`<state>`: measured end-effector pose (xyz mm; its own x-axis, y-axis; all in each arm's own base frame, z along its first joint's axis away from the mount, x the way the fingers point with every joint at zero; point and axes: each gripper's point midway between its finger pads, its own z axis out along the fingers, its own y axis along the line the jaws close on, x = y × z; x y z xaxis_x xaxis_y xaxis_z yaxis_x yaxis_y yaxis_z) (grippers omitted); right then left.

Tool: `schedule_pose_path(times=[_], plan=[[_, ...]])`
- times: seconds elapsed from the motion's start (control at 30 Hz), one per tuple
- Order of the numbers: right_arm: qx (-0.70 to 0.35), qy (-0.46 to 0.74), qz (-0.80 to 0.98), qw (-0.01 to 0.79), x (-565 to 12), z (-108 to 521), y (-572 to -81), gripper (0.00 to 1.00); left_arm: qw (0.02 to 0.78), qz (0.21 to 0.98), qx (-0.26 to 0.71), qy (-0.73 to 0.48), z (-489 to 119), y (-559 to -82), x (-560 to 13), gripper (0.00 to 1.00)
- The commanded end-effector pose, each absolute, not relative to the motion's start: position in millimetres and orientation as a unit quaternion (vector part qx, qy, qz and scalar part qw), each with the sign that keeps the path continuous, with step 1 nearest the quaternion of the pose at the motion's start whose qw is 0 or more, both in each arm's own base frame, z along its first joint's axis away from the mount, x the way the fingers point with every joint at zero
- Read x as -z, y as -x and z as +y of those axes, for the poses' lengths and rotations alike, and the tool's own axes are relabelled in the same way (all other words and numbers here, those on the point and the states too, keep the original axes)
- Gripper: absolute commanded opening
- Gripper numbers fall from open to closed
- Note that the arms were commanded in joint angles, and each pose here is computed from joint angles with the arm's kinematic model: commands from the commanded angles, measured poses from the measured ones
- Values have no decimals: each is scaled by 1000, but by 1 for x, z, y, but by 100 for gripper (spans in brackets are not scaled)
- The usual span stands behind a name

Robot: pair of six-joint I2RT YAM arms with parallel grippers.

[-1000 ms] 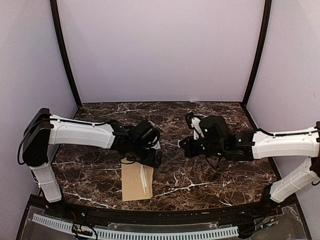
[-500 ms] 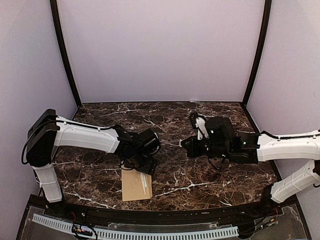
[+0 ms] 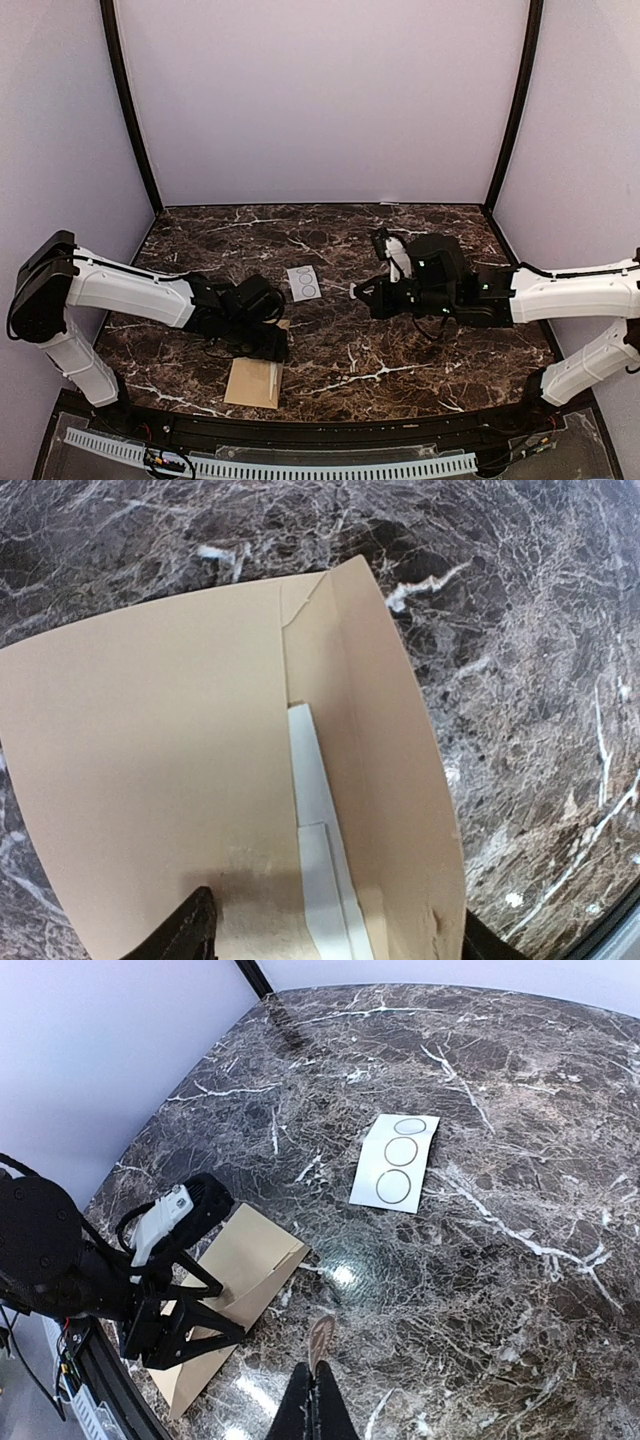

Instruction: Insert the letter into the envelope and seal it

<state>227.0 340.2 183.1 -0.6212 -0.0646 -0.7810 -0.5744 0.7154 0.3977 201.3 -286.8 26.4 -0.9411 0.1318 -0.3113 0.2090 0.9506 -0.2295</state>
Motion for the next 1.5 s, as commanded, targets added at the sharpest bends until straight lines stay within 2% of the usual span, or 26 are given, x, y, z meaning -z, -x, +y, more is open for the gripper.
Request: schedule_pose_path(times=[0.0,0.23,0.53,0.87,1.2,1.47], plan=[[-348,203,824,399,-196,351,-227,0,132,966,216,-53,-294,-193,-30,67],[-364,220,816,391,-198,361,-218,0,121,953,274,-36,-290,-184,-26,59],[-378,253,811,368,-185,392,-205,0,96,966,237,-39,-272,-173,-1,43],[-374,286,818,331,-146,428,-197,0,84,971,219,-51,-266,-168,14,29],[-374,262,836,305,-112,452,-208,0,79,969,223,-68,-272,-168,19,24],[-357,266,849,286,-91,452,-207,0,75,961,257,-67,-286,-168,21,13]])
